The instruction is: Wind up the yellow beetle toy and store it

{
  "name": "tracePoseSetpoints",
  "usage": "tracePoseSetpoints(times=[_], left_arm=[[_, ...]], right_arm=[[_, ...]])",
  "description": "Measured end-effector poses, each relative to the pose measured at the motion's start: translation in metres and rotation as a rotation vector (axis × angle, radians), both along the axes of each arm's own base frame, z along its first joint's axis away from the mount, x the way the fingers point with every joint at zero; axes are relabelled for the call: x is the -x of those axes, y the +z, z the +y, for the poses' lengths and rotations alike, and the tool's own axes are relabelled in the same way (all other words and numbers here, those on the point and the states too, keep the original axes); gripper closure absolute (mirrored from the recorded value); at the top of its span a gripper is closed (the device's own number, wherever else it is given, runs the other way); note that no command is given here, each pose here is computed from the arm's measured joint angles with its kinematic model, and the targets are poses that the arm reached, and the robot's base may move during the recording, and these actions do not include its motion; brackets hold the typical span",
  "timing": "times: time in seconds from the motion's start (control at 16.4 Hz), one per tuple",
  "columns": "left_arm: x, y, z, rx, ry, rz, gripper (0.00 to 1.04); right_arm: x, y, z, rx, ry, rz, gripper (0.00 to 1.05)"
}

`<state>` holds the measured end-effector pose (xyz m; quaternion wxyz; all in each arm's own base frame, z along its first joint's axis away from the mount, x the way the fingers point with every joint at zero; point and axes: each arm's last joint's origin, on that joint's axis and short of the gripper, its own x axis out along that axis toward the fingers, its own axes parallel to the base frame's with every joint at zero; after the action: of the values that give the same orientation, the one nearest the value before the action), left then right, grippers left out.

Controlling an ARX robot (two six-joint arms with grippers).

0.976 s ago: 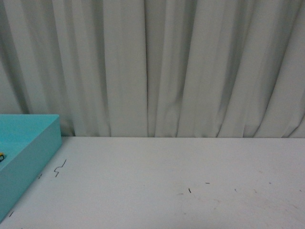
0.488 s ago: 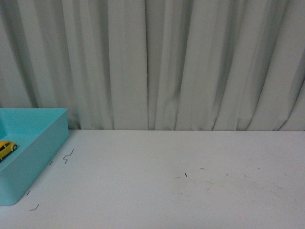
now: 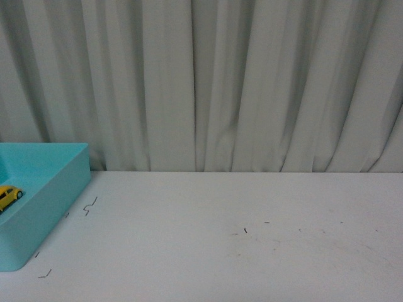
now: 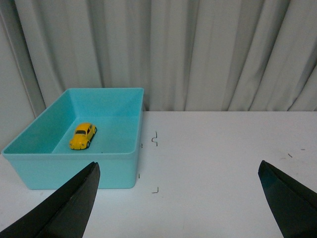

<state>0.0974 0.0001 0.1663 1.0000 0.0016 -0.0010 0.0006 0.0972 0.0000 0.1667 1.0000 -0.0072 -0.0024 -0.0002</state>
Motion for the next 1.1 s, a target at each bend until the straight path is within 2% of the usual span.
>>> tracePoseSetpoints(times=[1.1], left_arm=[[0.0,0.0,0.0,0.0,0.0,0.0,0.07]], right_arm=[[0.0,0.0,0.0,0.0,0.0,0.0,0.07]])
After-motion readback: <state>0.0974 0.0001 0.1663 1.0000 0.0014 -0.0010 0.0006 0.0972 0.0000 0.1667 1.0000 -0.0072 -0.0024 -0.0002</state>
